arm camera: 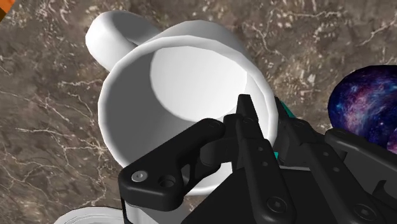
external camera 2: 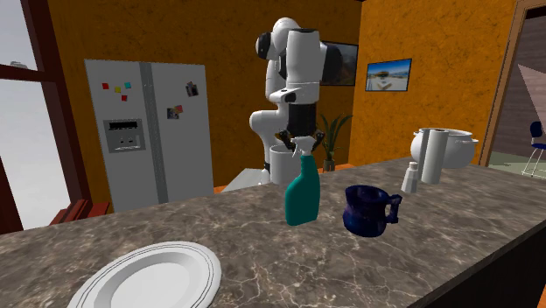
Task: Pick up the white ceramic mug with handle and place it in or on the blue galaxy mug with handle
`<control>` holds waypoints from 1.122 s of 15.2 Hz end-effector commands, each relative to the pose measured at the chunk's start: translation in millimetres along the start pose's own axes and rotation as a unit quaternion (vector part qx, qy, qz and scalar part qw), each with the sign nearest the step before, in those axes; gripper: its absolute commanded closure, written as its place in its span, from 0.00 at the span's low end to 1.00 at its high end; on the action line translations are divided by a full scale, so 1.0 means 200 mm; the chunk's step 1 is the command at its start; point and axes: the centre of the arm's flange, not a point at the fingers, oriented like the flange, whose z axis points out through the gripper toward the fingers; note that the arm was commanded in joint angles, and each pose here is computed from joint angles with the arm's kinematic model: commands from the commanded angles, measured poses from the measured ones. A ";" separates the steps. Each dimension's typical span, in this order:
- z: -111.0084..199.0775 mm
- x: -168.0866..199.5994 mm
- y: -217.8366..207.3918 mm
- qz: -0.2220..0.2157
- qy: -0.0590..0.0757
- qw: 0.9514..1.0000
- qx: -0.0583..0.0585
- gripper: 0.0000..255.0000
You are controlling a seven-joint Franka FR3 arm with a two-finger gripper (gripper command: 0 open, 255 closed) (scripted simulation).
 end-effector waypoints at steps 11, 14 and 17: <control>-0.32 -0.02 -0.01 0.000 0.000 1.000 0.000 1.00; -0.40 -0.02 -0.01 0.000 0.000 1.000 0.000 1.00; -0.42 -0.01 -0.14 0.000 0.000 1.000 0.000 1.00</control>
